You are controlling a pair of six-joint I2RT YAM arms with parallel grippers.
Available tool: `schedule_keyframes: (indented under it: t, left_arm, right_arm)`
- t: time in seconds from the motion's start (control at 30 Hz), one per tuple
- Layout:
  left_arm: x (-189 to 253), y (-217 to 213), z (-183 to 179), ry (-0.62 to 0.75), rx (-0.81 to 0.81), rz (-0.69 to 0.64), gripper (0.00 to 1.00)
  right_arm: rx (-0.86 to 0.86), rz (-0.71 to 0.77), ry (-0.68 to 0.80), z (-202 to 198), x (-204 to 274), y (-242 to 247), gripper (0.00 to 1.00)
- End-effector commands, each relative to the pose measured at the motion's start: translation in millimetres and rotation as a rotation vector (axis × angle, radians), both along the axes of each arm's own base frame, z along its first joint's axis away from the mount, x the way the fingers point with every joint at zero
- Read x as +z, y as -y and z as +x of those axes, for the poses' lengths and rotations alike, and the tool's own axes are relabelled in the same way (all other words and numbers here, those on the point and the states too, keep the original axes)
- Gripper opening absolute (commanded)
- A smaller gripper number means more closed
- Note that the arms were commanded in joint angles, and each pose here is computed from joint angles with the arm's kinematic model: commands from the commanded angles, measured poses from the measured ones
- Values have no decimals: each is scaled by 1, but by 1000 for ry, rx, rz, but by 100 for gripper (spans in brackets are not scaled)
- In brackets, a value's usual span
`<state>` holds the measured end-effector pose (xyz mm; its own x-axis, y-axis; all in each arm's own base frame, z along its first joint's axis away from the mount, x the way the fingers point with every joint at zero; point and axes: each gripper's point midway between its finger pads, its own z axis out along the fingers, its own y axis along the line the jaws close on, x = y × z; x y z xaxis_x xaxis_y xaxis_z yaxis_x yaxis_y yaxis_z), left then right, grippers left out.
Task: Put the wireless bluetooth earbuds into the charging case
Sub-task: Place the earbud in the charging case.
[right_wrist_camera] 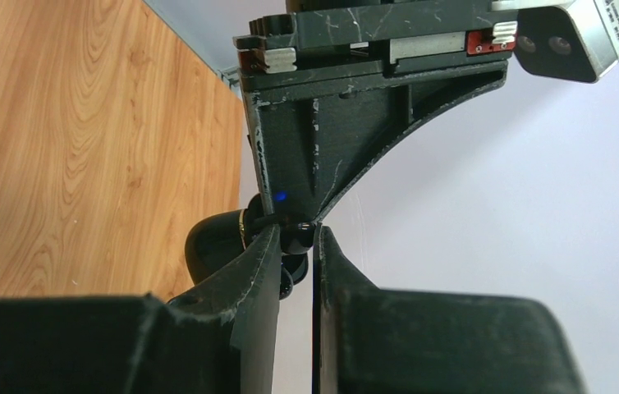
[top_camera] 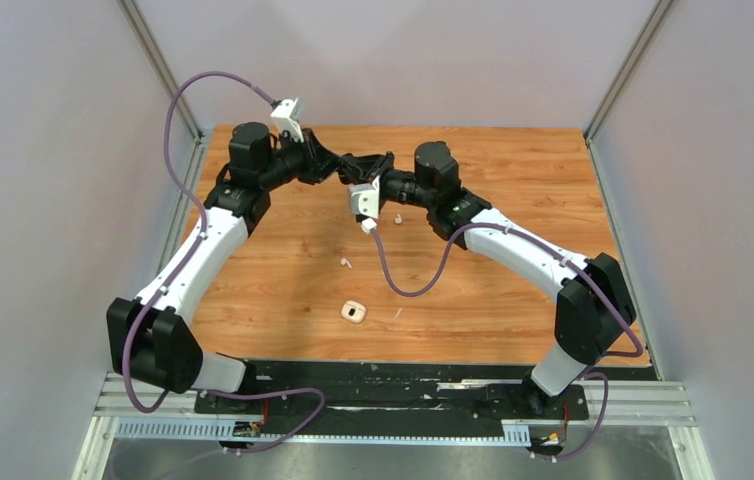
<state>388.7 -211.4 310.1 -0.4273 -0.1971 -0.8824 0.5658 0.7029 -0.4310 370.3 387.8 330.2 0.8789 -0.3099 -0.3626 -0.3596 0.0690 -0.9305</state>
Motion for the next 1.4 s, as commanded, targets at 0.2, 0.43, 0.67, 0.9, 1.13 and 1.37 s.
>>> schedule_keyframes:
  t: [0.2, 0.43, 0.67, 0.9, 1.13, 1.37]
  left_arm:
    - [23, 4, 4, 74, -16, -45, 0]
    - [26, -1, 8, 80, 0, -60, 0]
    - [27, -1, 7, 93, -8, -63, 0]
    - [30, 0, 3, 115, -26, -59, 0]
    - [26, -2, 3, 114, -21, -49, 0]
    - [27, -2, 4, 125, -22, -44, 0]
  right_arm:
    - [30, -1, -12, -3, 0, -6, 1]
    - [16, -7, -9, -1, 1, -4, 18]
    - [33, 4, -47, -3, 6, -4, 23]
    - [64, -43, -120, -8, 1, -7, 28]
    - [62, -61, -168, -9, 0, -6, 37]
    - [52, -57, -247, -10, 3, -3, 39]
